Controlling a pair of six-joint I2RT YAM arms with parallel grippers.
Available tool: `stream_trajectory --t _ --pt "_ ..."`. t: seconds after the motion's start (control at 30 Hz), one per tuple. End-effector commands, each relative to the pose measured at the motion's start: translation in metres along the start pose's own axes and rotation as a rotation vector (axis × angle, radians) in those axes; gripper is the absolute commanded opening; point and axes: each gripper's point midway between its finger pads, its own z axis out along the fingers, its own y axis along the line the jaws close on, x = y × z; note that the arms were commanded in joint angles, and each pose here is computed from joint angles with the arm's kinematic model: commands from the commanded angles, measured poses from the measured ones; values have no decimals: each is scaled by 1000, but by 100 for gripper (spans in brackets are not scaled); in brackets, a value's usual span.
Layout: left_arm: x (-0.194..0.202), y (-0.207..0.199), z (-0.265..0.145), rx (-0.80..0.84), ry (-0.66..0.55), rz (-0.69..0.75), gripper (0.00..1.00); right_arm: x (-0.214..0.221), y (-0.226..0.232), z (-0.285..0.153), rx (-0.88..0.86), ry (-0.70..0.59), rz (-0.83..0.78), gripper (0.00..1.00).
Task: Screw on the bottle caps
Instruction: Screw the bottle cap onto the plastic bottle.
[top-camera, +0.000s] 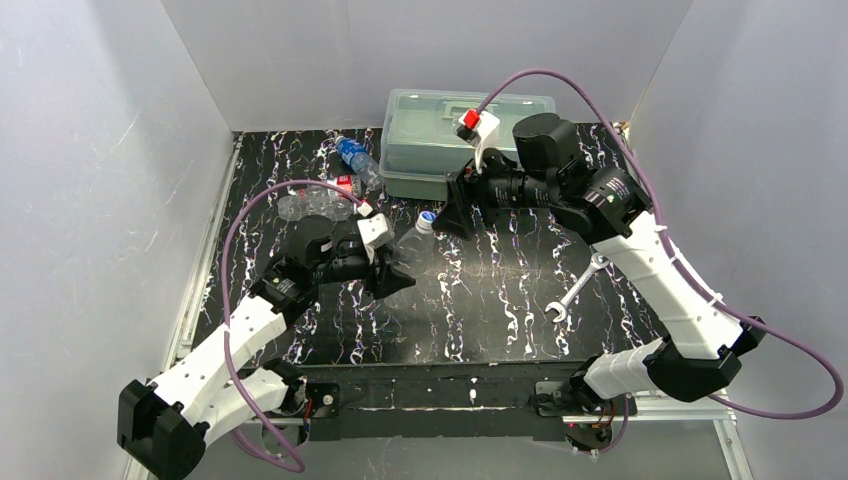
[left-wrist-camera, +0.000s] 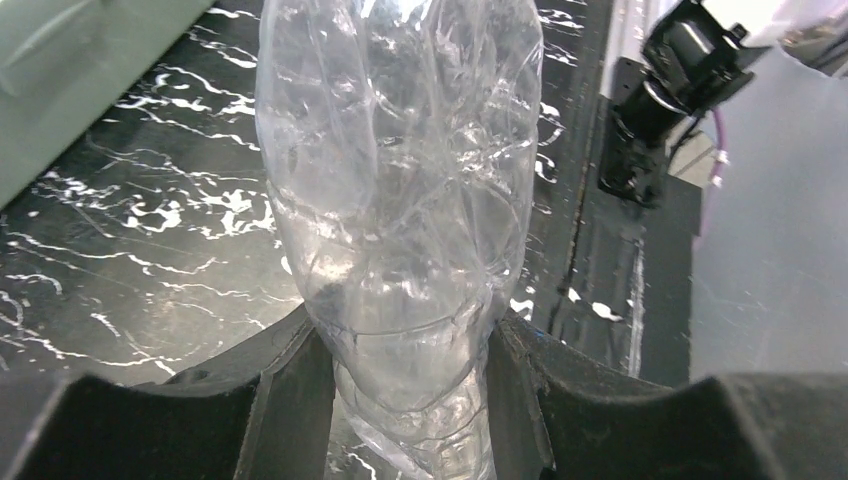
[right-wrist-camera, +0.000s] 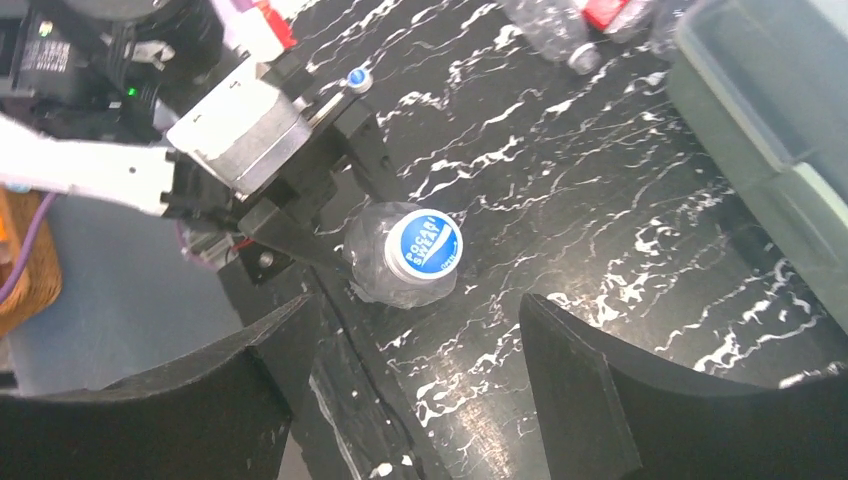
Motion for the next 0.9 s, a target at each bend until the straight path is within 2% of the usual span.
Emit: stream_trajectory --t 0.0,0.27,0.53,0.77,0.87 --pt "-16 -30 -12 135 -30 20 0 0 25 1 -170 -7 -80 80" --pt "-15 -34 -15 149 -23 15 0 7 26 13 -213 32 -84 75" --pt "-16 -37 -17 154 -27 25 0 11 27 26 -245 49 -72 65" --pt "-15 -38 -19 151 -29 26 0 12 29 32 -272 55 -52 52" --pt "-16 -37 -19 143 -31 32 0 11 30 33 -276 54 -44 43"
